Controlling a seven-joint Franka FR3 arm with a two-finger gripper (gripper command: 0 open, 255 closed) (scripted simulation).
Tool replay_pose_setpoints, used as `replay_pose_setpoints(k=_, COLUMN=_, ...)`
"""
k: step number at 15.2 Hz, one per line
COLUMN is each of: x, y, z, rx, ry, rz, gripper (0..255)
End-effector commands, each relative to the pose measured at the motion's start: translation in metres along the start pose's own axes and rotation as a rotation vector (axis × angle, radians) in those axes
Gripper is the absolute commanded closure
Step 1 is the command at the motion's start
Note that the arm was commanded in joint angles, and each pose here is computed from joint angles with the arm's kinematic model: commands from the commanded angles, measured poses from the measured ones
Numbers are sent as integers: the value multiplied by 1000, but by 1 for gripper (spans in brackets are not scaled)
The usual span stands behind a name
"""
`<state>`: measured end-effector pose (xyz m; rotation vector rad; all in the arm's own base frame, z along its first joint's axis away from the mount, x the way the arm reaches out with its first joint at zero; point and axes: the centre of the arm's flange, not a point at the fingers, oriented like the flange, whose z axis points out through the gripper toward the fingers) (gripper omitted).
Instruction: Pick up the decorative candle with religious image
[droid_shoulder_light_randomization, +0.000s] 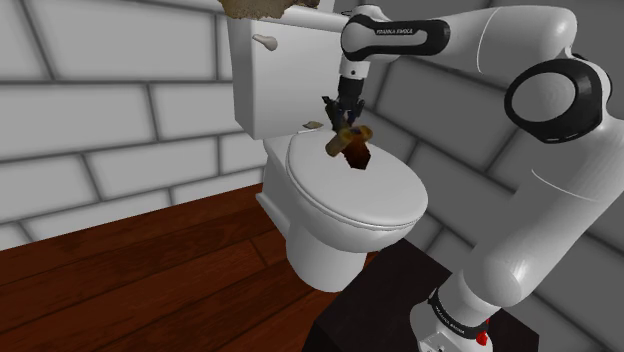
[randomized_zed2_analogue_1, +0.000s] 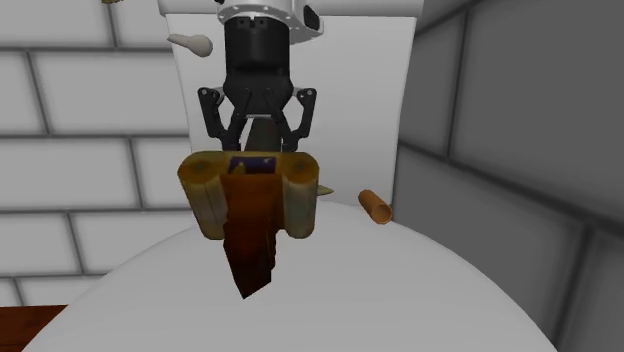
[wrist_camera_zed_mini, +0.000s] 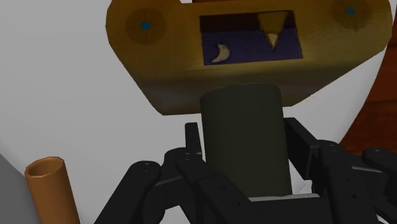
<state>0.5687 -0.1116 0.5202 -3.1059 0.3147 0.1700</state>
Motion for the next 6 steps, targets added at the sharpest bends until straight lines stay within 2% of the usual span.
replay_pose_setpoints(k=1, x=-1, y=1, z=-11, rx=0, ry=1, rz=0, gripper=255)
replay_pose_setpoints(k=6, x=-3, y=1, z=-28, rx=0, ry=1, rz=0, gripper=255)
